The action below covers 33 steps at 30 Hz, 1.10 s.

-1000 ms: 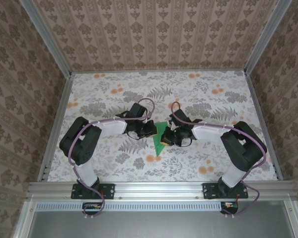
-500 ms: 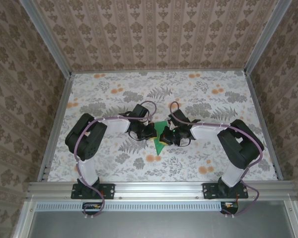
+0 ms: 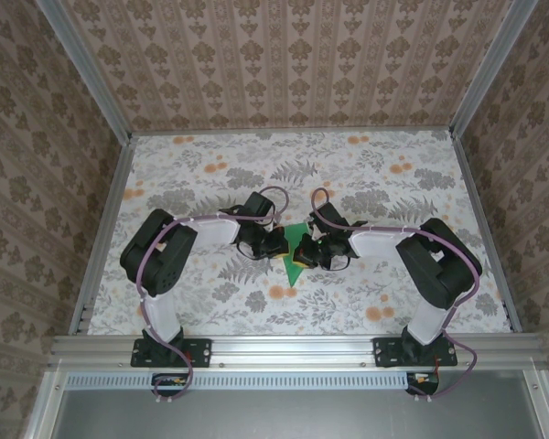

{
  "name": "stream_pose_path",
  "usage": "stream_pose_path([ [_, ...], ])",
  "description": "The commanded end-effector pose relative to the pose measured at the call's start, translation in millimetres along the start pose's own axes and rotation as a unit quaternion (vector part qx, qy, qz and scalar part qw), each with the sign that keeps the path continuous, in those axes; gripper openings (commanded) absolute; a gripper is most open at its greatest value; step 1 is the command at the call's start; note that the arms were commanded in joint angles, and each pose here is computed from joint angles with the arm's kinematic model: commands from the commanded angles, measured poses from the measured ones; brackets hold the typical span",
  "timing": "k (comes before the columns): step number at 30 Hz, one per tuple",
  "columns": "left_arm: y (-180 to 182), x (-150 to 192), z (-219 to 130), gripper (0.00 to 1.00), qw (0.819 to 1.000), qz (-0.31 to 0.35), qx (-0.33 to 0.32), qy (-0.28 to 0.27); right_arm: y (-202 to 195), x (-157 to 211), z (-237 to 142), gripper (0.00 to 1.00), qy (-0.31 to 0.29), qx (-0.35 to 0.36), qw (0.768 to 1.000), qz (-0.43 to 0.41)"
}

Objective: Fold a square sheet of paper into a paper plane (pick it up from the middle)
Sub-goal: Third fold the triangle at the center of the table.

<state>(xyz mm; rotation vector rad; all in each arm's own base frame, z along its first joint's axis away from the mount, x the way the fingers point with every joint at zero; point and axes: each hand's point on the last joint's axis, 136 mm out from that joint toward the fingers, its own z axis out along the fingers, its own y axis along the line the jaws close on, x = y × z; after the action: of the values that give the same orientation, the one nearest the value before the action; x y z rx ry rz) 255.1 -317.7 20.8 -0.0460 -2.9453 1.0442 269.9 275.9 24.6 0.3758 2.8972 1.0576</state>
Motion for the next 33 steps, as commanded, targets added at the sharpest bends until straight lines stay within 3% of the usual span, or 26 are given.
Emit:
stream_pose_path([
  [1, 6.3, 5.2, 5.1, 0.04, 1.0, 0.002, -0.017, 0.015, -4.8, -1.4, 6.8, 0.02, -0.001, 0.01, 1.0, -0.003],
  [26, 5.6, 6.8, 3.5, 0.04, 1.0, 0.004, -0.019, 0.017, -13.9, 0.4, 13.4, 0.04, 0.014, 0.032, 0.999, -0.004],
  [28, 3.3, 5.5, 0.6, 0.05, 1.0, 0.005, -0.018, 0.015, -15.6, 0.7, 13.5, 0.08, 0.015, 0.035, 0.999, -0.004],
  [33, -1.8, -7.0, -22.9, 0.08, 1.0, 0.002, -0.017, -0.013, -20.4, 3.0, 13.2, 0.29, 0.018, 0.044, 0.999, -0.004],
])
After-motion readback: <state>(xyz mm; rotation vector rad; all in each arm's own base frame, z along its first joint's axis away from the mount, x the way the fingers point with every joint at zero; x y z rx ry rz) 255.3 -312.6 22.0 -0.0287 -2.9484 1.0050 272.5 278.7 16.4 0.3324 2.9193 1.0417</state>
